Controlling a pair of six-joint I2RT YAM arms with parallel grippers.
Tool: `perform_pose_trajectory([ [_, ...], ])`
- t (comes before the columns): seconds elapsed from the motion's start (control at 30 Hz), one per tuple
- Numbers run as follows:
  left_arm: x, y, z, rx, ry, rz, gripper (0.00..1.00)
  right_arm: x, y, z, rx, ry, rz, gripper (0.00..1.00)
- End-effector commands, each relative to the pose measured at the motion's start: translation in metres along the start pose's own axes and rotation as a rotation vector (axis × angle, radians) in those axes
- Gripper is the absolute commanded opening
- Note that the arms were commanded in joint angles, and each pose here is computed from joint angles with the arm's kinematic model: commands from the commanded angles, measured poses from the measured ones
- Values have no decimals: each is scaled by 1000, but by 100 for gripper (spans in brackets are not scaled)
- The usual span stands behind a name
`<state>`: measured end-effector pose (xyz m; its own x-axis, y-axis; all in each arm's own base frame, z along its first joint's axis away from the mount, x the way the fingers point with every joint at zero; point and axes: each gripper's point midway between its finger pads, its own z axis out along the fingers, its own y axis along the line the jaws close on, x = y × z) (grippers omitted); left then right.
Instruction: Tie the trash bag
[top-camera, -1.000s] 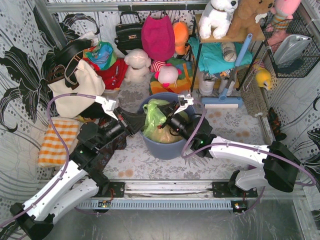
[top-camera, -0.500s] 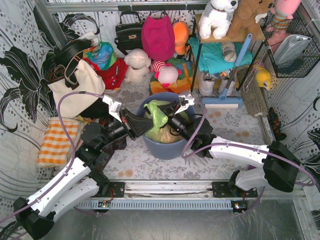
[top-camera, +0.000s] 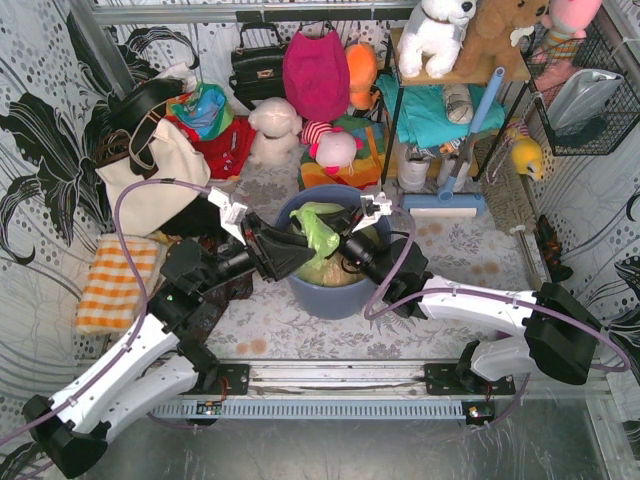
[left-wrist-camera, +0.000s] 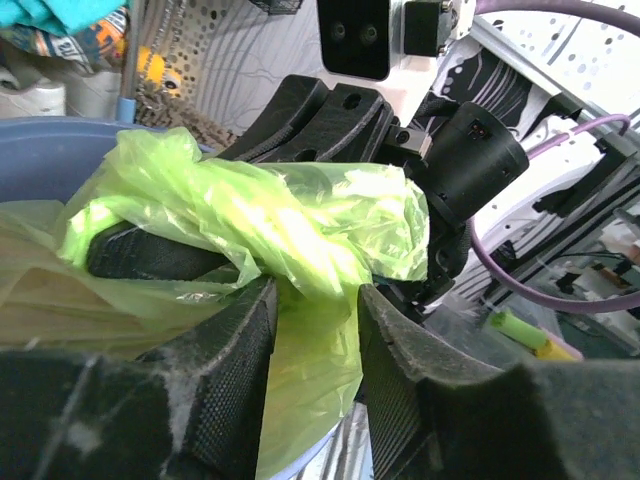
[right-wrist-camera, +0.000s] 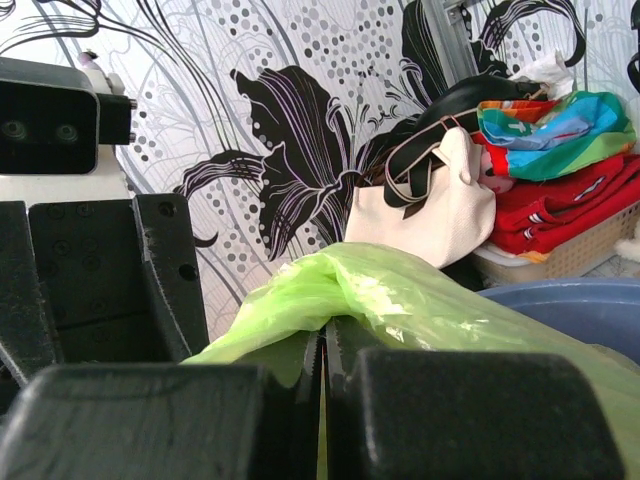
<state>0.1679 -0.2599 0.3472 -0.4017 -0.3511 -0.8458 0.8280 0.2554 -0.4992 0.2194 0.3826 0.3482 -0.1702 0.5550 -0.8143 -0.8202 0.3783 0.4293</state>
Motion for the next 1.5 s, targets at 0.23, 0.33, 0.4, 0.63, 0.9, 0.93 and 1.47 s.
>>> perform_pose_trajectory([
  [0.23,6,32,-32,-269,77,105,52,-27,20,-4,-72,-88,30,0],
  [0.33,-9,29,-40,-301,36,144,51,-27,20,-4,-71,-90,31,0],
  [0.4,-20,26,-45,-310,-5,169,51,-27,19,-4,-71,-89,30,0],
  [0.63,-65,17,-53,-357,-184,217,44,-27,21,-4,-77,-86,24,0],
  [0.9,-98,15,-35,-372,-231,250,44,-28,22,-3,-79,-81,20,0],
  [0.93,-98,15,-29,-363,-213,247,43,-28,22,-3,-79,-81,21,0],
  [1.47,-103,27,-4,-194,-68,6,41,-33,24,-6,-83,-84,17,0],
])
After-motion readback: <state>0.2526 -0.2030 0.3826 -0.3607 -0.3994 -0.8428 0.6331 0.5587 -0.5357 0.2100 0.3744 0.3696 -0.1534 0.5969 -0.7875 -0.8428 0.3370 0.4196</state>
